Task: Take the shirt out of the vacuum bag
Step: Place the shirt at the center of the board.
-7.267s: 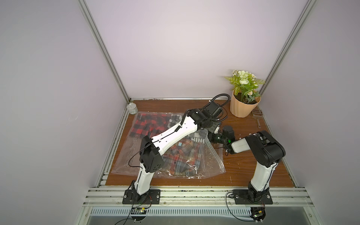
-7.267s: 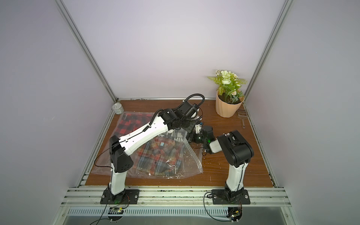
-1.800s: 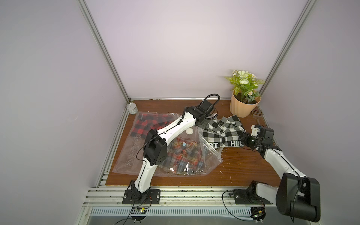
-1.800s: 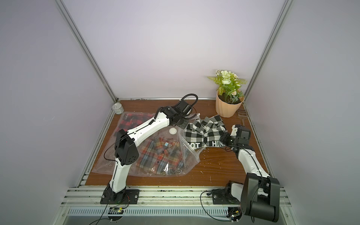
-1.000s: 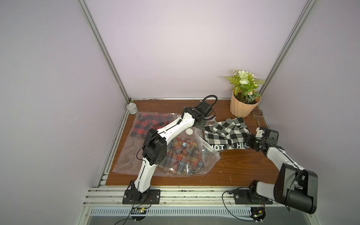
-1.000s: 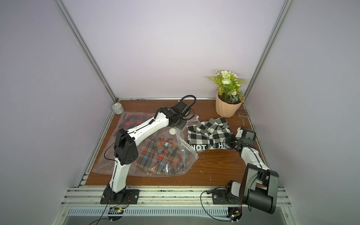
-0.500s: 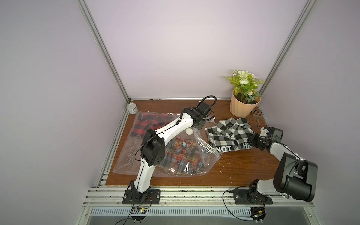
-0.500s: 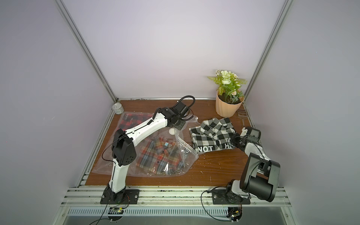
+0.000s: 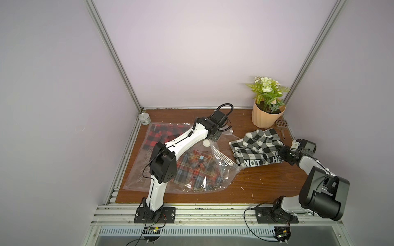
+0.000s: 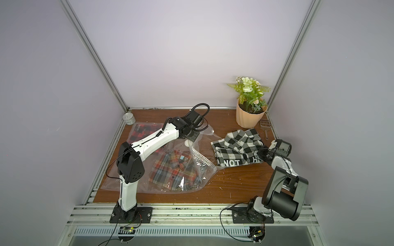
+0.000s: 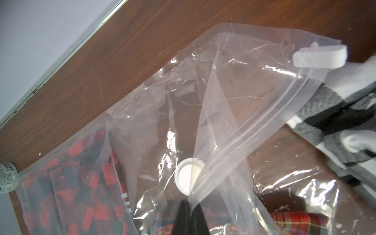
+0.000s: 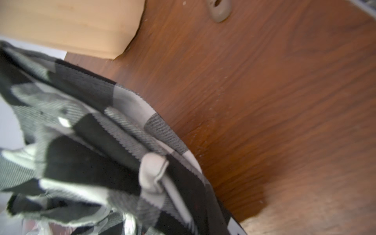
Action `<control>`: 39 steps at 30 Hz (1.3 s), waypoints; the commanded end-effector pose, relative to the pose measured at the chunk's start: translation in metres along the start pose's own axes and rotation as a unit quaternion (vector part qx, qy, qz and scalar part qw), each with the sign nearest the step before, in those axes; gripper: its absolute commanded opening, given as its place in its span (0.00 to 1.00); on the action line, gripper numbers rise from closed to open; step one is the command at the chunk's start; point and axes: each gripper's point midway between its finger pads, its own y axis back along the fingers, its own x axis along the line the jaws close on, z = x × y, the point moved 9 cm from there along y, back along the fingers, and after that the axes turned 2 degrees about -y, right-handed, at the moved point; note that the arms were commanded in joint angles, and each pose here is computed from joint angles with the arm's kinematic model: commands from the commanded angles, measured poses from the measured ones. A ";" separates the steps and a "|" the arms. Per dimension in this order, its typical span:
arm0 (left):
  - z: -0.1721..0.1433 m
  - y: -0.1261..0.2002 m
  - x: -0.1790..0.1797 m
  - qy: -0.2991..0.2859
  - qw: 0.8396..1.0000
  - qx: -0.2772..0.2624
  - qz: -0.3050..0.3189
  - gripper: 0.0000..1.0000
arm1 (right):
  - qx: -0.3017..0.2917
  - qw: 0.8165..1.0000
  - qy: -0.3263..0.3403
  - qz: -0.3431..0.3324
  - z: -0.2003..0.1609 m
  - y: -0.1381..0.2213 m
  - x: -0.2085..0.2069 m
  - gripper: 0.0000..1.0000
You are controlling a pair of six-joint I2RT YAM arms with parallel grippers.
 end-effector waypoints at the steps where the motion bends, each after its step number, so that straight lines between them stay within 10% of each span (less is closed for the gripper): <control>1: -0.004 0.015 0.027 0.016 0.999 -0.002 0.035 0.01 | -0.043 0.999 -0.012 -0.009 0.013 0.008 -0.005 0.00; 39: -0.019 0.177 0.101 0.108 0.974 -0.169 0.107 0.00 | 0.011 0.997 0.011 0.073 -0.017 -0.009 0.017 0.00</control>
